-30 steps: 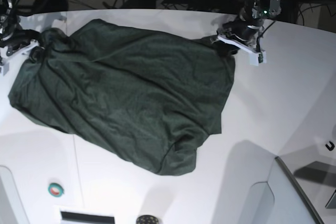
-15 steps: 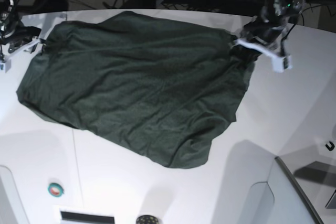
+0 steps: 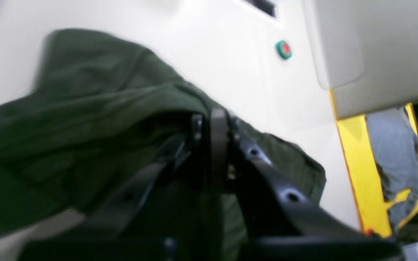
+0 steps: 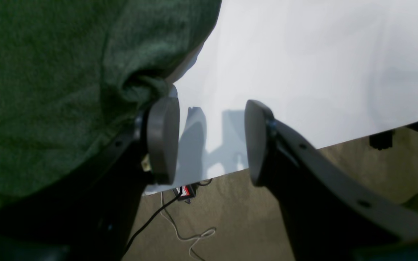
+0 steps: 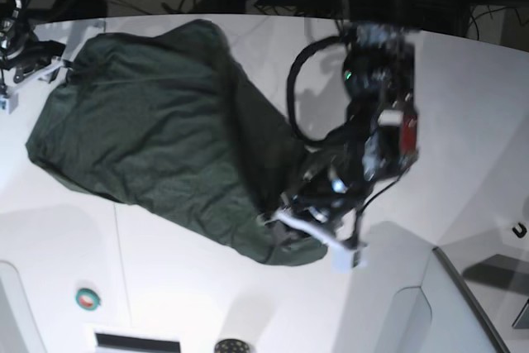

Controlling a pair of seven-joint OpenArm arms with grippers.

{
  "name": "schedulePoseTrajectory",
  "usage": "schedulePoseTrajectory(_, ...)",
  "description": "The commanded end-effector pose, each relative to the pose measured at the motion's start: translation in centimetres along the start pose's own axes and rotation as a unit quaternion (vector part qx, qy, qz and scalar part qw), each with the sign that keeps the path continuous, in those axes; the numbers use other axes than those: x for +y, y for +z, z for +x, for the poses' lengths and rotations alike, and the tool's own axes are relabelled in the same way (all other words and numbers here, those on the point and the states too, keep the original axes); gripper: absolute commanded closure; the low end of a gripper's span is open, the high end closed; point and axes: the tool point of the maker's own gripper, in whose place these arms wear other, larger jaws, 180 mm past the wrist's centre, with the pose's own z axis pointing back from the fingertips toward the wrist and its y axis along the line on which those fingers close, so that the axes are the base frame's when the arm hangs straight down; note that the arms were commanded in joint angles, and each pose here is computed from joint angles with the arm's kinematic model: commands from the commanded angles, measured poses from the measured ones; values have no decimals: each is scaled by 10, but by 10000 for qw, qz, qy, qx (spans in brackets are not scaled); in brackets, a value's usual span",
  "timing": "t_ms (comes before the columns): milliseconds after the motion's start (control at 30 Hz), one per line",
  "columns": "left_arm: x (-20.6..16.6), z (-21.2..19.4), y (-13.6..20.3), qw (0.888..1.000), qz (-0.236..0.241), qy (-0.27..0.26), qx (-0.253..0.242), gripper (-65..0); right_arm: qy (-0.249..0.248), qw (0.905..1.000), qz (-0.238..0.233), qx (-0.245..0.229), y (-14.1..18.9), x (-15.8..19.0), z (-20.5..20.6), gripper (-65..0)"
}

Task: Layout the t-shirt on the table in an organized manner, then fold the t-shirt properly
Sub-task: 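Lift the held shirt edge with the left gripper and swing it across, then raise the shirt with both grippers, stretching it between them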

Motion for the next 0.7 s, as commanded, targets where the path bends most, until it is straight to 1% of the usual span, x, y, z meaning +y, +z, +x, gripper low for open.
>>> schedulePoseTrajectory(0, -11, 12, -12, 9998, -135, 78, -82, 0, 94, 9999, -37, -77, 4, -4, 5, -278)
schedulePoseTrajectory(33, -11, 12, -26, 9998, -91, 188, 7, 0, 119, 9999, -9, 16, 4, -3, -1, -278)
schedulePoseTrajectory(67, -10, 13, -37, 9997, -39, 246, 19, 0, 245, 9997, 80, 58, 5, 1, -3, -278)
schedulePoseTrajectory(133, -11, 15, -55, 9997, 9, 201, -117, 0, 674, 9969, 365, 158, 5, 13, -12, -278)
schedulePoseTrajectory(233, -16, 26, -71, 9989, 15, 52, -466, 0, 1337, 9870, 825, 351, 6, 35, -31, -278)
schedulePoseTrajectory(300, -18, 36, -75, 9982, 13, 38, -603, 0, 1628, 9798, 1072, 446, 6, 49, -41, -276)
schedulePoseTrajectory(367, -23, 50, -74, 9973, -44, -1, -736, 0, 1772, 9752, 1227, 513, 6, 62, -49, -276)
schedulePoseTrajectory(567, -63, 98, -60, 9905, -441, -153, -1292, 0, 1964, 9685, 1426, 559, 6, 80, -53, -276)
schedulePoseTrajectory(633, -69, 106, -61, 9894, -473, -196, -1356, 0, 2052, 9654, 1505, 575, 6, 87, -55, -276)
schedulePoseTrajectory(667, -70, 107, -62, 9897, -435, -128, -1357, 0, 2107, 9633, 1553, 589, 6, 90, -57, -276)
